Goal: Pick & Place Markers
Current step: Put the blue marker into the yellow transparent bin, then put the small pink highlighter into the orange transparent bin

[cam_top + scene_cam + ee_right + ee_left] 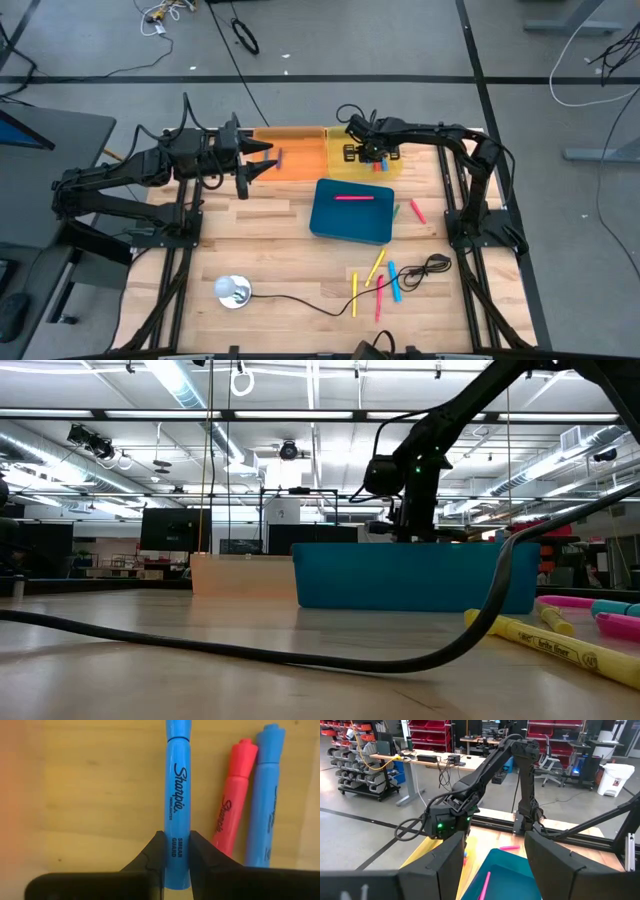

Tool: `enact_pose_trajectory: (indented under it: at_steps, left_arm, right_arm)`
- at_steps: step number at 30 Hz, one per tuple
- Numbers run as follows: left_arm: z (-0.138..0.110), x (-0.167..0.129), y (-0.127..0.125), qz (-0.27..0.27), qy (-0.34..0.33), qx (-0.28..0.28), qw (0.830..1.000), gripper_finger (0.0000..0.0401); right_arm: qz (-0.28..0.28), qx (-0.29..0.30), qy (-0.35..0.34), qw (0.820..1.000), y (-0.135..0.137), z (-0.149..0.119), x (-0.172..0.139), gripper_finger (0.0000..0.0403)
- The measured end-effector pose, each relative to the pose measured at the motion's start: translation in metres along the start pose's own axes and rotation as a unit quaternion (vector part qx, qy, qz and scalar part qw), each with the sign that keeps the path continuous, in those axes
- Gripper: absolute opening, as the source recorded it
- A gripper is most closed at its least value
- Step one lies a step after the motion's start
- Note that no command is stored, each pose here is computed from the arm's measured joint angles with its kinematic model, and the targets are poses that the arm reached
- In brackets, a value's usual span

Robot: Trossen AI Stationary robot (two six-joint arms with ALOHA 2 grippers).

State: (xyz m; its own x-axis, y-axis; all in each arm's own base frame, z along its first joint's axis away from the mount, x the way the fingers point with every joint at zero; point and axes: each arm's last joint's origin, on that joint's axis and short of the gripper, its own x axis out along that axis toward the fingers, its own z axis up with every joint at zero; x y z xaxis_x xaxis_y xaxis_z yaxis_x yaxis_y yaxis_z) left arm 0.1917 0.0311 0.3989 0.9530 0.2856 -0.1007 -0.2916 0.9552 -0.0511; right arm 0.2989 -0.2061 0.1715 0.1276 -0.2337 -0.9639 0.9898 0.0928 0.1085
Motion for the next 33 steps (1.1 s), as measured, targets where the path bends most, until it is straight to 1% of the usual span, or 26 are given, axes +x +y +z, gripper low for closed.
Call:
enact_pose_trajectory:
  at_steps: [7,9,16,21,26,33]
  left_arm:
    - [-0.0002,0.0,0.0,0.0,0.001,0.0,1.0,0.0213]
    - [-0.0002,0.0,0.0,0.0,0.001,0.0,1.0,0.0213]
    - [-0.0016,0.0,0.0001,-0.001,0.008,-0.002,1.0,0.0213]
    - [-0.0025,0.0,-0.0004,-0.008,0.013,-0.017,1.0,0.0213]
    - [-0.0025,0.0,-0.0003,-0.008,0.014,-0.025,1.0,0.0213]
    - [-0.0025,0.0,-0.0003,-0.008,0.014,-0.025,1.0,0.0213]
  right_arm:
    - [0.005,0.0,-0.005,1.0,0.0002,0.0017,0.0003,0.0045]
    - [0.003,0.0,-0.003,1.0,-0.0002,0.0014,0.0003,0.0066]
    - [0.007,-0.006,0.001,1.0,-0.0007,0.0023,0.0005,0.0158]
    - [0.014,-0.013,-0.001,1.0,0.0003,0.0029,0.0004,0.0198]
    - [0.031,-0.033,0.003,0.999,0.0023,0.0036,0.0004,0.0215]
    - [0.038,-0.049,0.0,0.998,0.0012,0.005,-0.0046,0.021]
